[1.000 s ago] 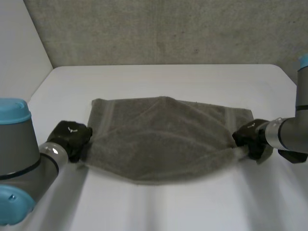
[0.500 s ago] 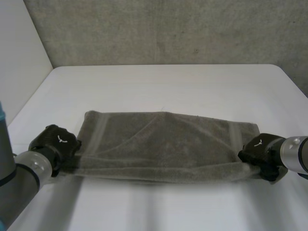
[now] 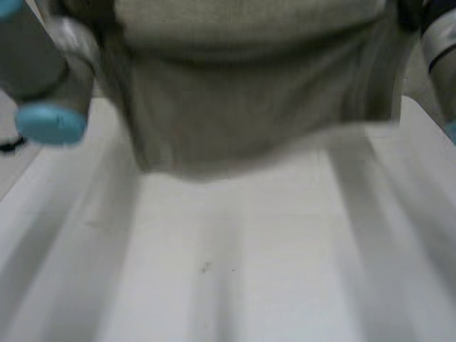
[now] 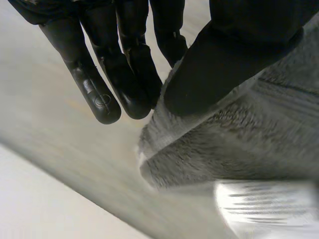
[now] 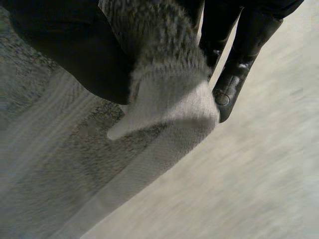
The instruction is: Fold the towel.
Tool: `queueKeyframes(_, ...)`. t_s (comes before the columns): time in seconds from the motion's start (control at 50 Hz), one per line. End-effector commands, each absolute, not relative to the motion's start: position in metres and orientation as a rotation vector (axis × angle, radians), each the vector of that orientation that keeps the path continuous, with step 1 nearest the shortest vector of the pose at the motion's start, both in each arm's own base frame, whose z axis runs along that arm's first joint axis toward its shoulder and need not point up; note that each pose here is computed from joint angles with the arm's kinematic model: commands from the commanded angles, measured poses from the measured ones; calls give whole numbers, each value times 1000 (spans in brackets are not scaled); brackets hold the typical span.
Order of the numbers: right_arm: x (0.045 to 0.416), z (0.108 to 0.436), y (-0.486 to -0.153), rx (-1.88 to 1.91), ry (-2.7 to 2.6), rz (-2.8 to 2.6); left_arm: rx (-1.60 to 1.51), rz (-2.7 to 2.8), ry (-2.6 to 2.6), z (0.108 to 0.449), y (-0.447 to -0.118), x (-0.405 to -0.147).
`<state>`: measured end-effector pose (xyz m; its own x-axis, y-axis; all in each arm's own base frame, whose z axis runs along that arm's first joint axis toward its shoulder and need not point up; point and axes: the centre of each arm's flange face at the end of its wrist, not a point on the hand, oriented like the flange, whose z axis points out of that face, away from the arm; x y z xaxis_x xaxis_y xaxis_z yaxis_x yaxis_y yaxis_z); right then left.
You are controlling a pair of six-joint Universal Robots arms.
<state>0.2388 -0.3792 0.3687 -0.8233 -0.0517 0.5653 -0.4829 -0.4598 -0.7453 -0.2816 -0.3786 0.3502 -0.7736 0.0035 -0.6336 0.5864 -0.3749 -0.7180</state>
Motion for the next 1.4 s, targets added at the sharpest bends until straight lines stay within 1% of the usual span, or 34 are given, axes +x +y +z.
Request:
queueKeyframes(0.02, 237, 380, -370, 723, -1414, 2444, 460, -2605, 1304, 419, -369, -276)
queueKeyframes(0.04, 237, 370, -369, 755, -1469, 2412, 482, -2574, 1388, 402, -370, -273)
queueKeyframes(0.06, 237, 370, -369, 755, -1470, 2411, 482, -2574, 1389, 402, -370, -273)
queueKeyframes(0.1, 240, 344, -368, 857, -1605, 2331, 521, -2468, 1563, 361, -376, -262)
queueKeyframes(0.12, 240, 344, -368, 857, -1606, 2331, 521, -2467, 1564, 360, -376, -262)
queueKeyframes(0.16, 244, 303, -367, 996, -1785, 2212, 589, -2339, 1740, 310, -374, -258)
queueKeyframes(0.18, 244, 303, -367, 997, -1786, 2211, 590, -2339, 1741, 310, -374, -258)
queueKeyframes(0.2, 245, 282, -365, 1060, -1885, 2137, 623, -2282, 1810, 289, -370, -257)
queueKeyframes(0.22, 246, 260, -360, 1124, -1986, 2047, 623, -2282, 1811, 289, -370, -257)
queueKeyframes(0.24, 246, 260, -360, 1125, -1987, 2046, 658, -2210, 1885, 266, -365, -254)
queueKeyframes(0.26, 245, 239, -355, 1183, -2072, 1946, 695, -2137, 1955, 243, -358, -253)
queueKeyframes(0.28, 245, 239, -355, 1184, -2073, 1945, 696, -2136, 1956, 243, -357, -253)
queueKeyframes(0.32, 243, 203, -344, 1298, -2186, 1738, 752, -2007, 2069, 207, -343, -246)
queueKeyframes(0.34, 243, 203, -344, 1299, -2187, 1737, 752, -2007, 2069, 207, -343, -246)
queueKeyframes(0.38, 239, 185, -334, 1381, -2228, 1594, 800, -1896, 2150, 181, -329, -240)
queueKeyframes(0.4, 239, 185, -334, 1381, -2228, 1593, 800, -1896, 2150, 181, -329, -240)
queueKeyframes(0.44, 233, 178, -327, 1418, -2268, 1495, 834, -1778, 2231, 162, -312, -231)
queueKeyframes(0.48, 230, 177, -321, 1435, -2293, 1443, 855, -1707, 2277, 155, -302, -227)
queueKeyframes(0.54, 223, 180, -304, 1482, -2361, 1305, 910, -1577, 2324, 158, -279, -216)
queueKeyframes(0.56, 223, 180, -304, 1482, -2361, 1305, 910, -1576, 2324, 158, -278, -216)
queueKeyframes(0.6, 210, 187, -284, 1528, -2427, 1127, 1011, -1402, 2350, 161, -250, -203)
queueKeyframes(0.62, 210, 187, -284, 1528, -2427, 1126, 1012, -1401, 2350, 161, -249, -203)
queueKeyframes(0.66, 195, 194, -266, 1556, -2464, 965, 1108, -1270, 2348, 170, -217, -191)
queueKeyframes(0.68, 195, 194, -266, 1557, -2464, 964, 1109, -1269, 2348, 170, -217, -191)
queueKeyframes(0.7, 190, 198, -260, 1575, -2450, 934, 1137, -1251, 2338, 177, -204, -188)
queueKeyframes(0.72, 187, 201, -255, 1598, -2418, 929, 1137, -1251, 2338, 178, -204, -188)
queueKeyframes(0.76, 186, 204, -251, 1611, -2393, 936, 1160, -1288, 2295, 195, -188, -185)
queueKeyframes(0.86, 186, 208, -245, 1632, -2364, 944, 1131, -1401, 2227, 216, -184, -185)
queueKeyframes(1.0, 189, 204, -254, 1616, -2326, 1000, 1178, -1372, 2206, 210, -198, -192)
queueKeyframes(1.06, 191, 193, -265, 1593, -2324, 1020, 1205, -1349, 2213, 199, -214, -200)
queueKeyframes(1.1, 192, 182, -273, 1568, -2336, 1035, 1210, -1356, 2207, 189, -234, -208)
queueKeyframes(1.12, 192, 182, -273, 1568, -2336, 1035, 1210, -1356, 2207, 189, -234, -208)
queueKeyframes(1.2, 191, 168, -280, 1513, -2370, 1038, 1216, -1387, 2186, 179, -263, -223)
queueKeyframes(1.4, 193, 167, -298, 1385, -2346, 1203, 1246, -1467, 2130, 165, -306, -258)
